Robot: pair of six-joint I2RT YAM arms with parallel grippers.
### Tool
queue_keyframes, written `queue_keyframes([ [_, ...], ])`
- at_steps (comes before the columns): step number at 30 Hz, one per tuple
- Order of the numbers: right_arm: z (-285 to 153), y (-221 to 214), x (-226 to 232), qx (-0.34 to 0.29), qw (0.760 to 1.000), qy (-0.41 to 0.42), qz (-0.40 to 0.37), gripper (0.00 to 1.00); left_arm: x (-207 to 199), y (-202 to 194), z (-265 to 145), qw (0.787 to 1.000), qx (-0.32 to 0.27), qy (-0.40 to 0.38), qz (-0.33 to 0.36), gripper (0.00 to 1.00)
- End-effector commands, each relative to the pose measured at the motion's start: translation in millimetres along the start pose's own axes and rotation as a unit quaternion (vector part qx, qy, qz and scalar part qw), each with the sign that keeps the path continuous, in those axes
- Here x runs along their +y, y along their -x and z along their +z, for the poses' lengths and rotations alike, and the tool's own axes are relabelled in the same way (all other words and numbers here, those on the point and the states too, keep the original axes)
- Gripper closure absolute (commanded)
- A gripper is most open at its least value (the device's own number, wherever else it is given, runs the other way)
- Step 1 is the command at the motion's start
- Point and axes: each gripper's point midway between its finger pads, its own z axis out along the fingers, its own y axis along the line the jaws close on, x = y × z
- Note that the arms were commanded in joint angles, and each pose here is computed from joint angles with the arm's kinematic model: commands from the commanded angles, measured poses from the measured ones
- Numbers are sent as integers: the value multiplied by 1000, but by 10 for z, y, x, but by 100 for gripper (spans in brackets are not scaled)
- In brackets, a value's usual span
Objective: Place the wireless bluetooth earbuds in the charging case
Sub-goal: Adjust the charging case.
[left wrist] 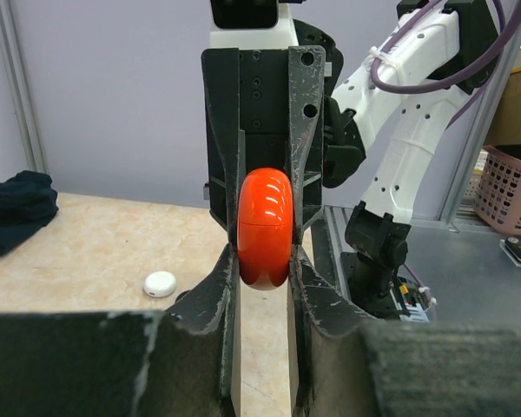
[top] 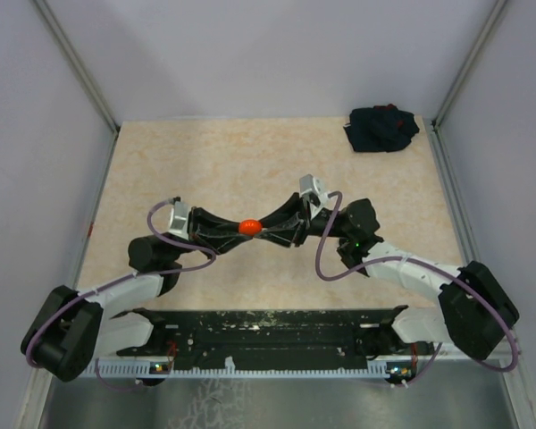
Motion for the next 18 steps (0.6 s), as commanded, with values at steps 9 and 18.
queue_keyframes([
  [9, 28, 122, 75, -2, 1000, 14, -10, 100, -276, 330, 37, 991, -64, -59, 103, 73],
  [18, -153, -39, -86, 110, 993, -32, -29, 100, -157, 116, -15, 997, 8, -18, 73, 48],
])
